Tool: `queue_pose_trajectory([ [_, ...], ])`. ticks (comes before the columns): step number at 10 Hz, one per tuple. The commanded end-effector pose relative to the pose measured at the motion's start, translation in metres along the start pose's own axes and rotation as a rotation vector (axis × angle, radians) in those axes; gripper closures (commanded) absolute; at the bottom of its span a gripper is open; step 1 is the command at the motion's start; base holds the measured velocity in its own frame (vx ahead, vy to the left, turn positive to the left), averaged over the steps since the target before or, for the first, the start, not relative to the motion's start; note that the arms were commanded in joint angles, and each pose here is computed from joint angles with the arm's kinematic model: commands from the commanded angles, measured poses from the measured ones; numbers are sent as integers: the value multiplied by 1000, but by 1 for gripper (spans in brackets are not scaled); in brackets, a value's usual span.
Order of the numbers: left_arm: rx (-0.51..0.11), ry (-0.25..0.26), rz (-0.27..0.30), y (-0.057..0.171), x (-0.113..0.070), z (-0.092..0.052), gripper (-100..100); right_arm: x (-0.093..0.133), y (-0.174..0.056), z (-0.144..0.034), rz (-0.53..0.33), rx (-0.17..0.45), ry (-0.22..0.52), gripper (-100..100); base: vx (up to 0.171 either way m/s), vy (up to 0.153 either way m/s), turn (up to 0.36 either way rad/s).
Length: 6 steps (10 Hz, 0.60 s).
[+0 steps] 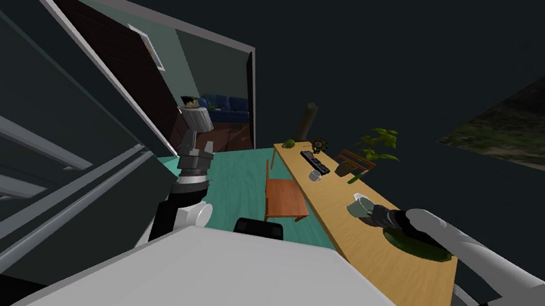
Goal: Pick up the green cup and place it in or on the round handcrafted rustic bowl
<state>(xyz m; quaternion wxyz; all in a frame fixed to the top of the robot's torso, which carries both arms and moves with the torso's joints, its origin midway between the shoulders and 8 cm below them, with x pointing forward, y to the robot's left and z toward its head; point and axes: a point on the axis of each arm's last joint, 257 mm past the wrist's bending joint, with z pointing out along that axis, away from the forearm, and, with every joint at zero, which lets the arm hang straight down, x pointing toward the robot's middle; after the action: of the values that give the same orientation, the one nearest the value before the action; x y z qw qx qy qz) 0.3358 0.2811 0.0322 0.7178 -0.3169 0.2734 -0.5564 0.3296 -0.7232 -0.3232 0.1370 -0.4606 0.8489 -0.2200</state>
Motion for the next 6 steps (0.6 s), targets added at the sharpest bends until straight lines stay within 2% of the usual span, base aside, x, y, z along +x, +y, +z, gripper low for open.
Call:
queue_pose_trajectory([
  [1, 0, 0, 0, 0, 0, 0, 0, -1, 0, 0, 0, 1, -1, 100, -2, 23, 37],
  [6, 0, 0, 0, 0, 0, 0, 0, -1, 0, 0, 0, 1, -1, 100, 1, 9, -12],
])
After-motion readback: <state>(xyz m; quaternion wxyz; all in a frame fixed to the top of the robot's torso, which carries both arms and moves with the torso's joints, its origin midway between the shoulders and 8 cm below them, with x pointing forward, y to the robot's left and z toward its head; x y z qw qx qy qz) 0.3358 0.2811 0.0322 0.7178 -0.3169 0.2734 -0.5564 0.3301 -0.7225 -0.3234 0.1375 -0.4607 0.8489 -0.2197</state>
